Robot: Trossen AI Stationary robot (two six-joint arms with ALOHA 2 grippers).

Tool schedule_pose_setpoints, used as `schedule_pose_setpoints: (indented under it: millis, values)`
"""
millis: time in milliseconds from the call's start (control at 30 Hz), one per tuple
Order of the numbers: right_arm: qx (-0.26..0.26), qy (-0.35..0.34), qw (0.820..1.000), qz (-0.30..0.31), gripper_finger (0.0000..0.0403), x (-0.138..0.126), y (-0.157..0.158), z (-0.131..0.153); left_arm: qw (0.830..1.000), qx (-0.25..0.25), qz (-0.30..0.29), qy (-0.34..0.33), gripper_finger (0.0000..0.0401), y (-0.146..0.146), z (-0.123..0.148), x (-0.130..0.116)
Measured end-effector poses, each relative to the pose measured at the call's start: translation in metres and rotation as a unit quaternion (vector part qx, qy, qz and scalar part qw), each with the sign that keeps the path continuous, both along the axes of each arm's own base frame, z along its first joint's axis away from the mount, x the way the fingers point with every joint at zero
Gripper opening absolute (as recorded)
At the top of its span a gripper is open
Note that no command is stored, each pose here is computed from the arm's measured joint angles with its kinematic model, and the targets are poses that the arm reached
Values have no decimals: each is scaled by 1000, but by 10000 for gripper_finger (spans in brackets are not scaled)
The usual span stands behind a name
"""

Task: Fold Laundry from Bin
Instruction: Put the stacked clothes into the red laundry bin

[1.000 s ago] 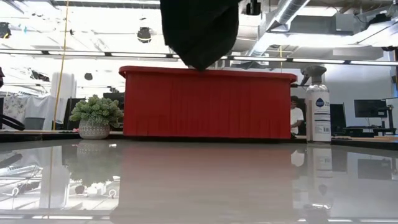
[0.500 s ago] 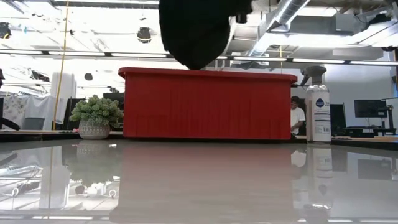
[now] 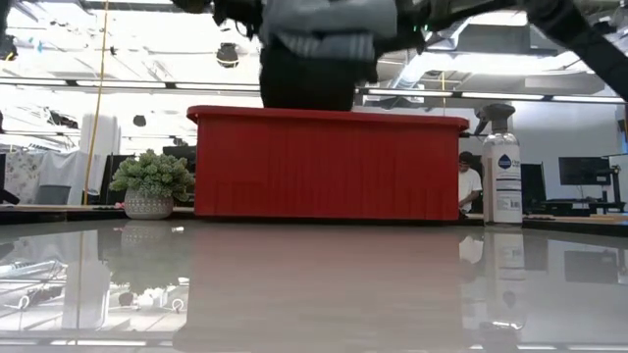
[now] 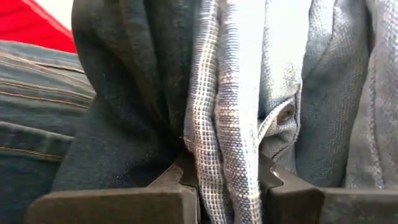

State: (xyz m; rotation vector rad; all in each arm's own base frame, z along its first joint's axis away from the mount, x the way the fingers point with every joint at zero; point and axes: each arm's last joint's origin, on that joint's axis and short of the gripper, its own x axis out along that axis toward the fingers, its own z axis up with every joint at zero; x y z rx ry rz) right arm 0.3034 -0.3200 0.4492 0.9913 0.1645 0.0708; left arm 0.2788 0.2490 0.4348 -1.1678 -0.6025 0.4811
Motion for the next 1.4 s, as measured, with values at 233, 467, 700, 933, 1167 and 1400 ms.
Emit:
schedule_pose_setpoints:
  millis: [233,467,700,933,1167,1400]
  values:
    - [9,-4,1000,-21,100,-1,-50,-35,999,-2,-5,46,41,57,-34,13]
    - [29,0,998,-51,100,5,-97,-90,994,5,10,108,41,105,-72,26]
    - [74,21,995,-66,100,4,-119,-126,984,-29,26,171,41,122,-110,34]
    - [86,75,987,-114,100,-5,-126,-146,960,-102,50,257,43,129,-145,32]
    - [66,142,974,-164,99,-12,-125,-156,947,-128,60,289,53,127,-153,30]
    - [69,167,962,-203,177,-16,-125,-156,926,-162,53,336,80,123,-163,26]
